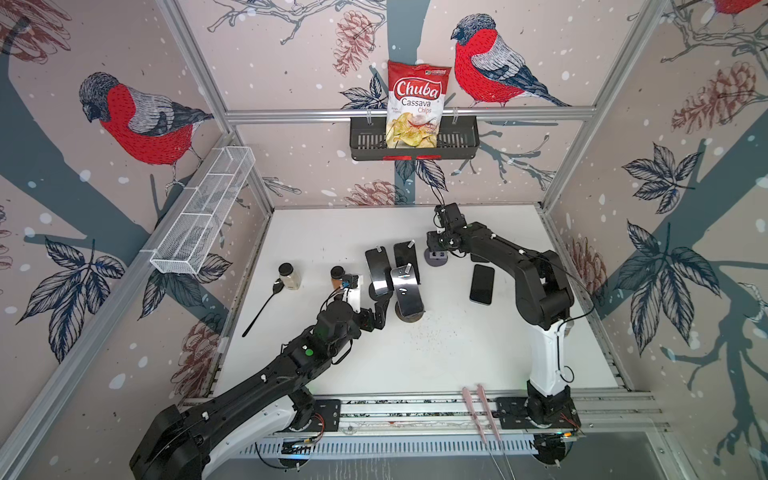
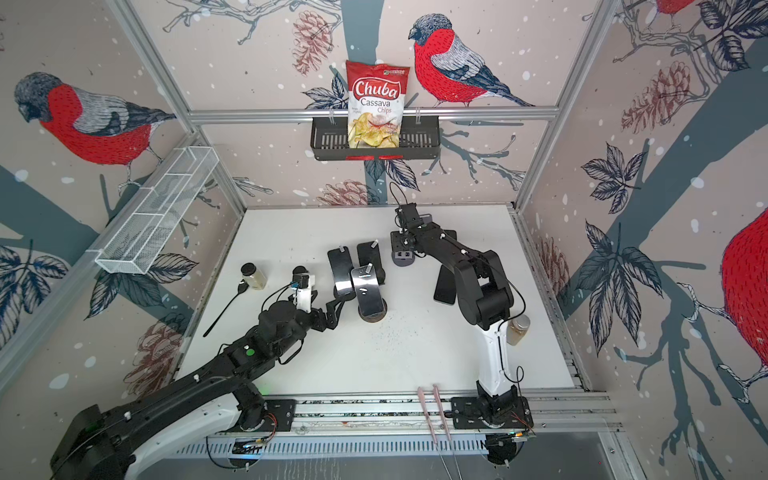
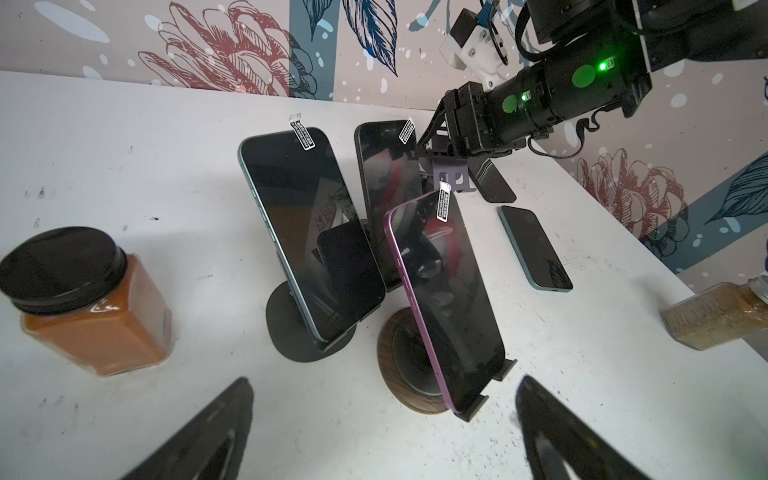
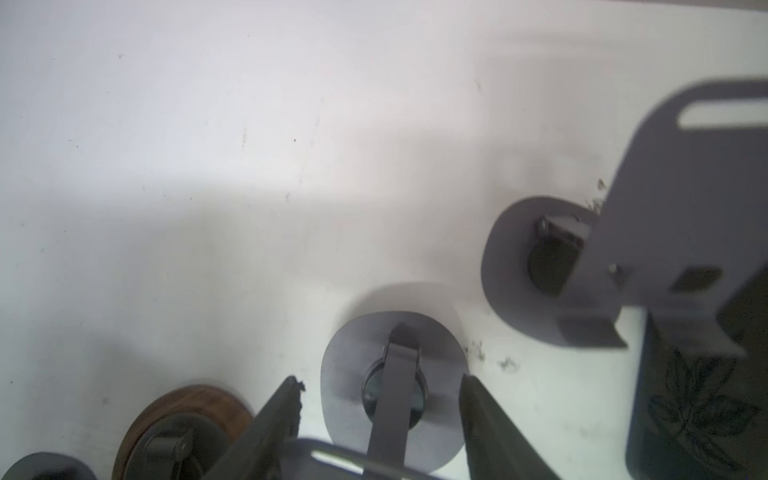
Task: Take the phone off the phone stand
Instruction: 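Carry the grey stand beside the other grey stand and set it down, then open the right gripper and move it back toward the phone row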
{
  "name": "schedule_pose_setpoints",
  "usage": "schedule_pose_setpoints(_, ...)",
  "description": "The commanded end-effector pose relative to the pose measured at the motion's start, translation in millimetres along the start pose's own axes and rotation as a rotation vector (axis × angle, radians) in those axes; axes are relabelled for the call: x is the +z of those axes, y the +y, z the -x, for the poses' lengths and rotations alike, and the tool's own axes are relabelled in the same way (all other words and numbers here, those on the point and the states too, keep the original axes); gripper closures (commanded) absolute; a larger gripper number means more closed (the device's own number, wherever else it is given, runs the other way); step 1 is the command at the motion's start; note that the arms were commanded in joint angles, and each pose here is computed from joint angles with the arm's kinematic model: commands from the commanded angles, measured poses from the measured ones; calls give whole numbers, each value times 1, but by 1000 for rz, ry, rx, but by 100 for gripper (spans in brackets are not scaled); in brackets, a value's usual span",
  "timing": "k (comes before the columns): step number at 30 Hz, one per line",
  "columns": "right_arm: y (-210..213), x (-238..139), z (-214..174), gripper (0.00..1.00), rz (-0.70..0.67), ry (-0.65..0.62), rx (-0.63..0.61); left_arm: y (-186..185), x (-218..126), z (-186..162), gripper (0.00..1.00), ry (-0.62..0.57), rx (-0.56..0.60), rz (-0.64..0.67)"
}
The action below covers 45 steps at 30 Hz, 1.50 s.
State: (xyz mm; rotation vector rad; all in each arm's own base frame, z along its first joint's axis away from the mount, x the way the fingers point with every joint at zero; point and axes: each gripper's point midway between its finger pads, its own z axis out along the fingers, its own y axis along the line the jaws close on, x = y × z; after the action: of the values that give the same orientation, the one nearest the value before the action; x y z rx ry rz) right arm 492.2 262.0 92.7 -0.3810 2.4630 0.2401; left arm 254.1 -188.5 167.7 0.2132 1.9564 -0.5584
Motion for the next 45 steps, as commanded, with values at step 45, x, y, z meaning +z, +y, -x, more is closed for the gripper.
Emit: schedule_pose_setpoints(45,26,-114,48,4,38,-220,-12,1,-3,10,3,-8,-13,24)
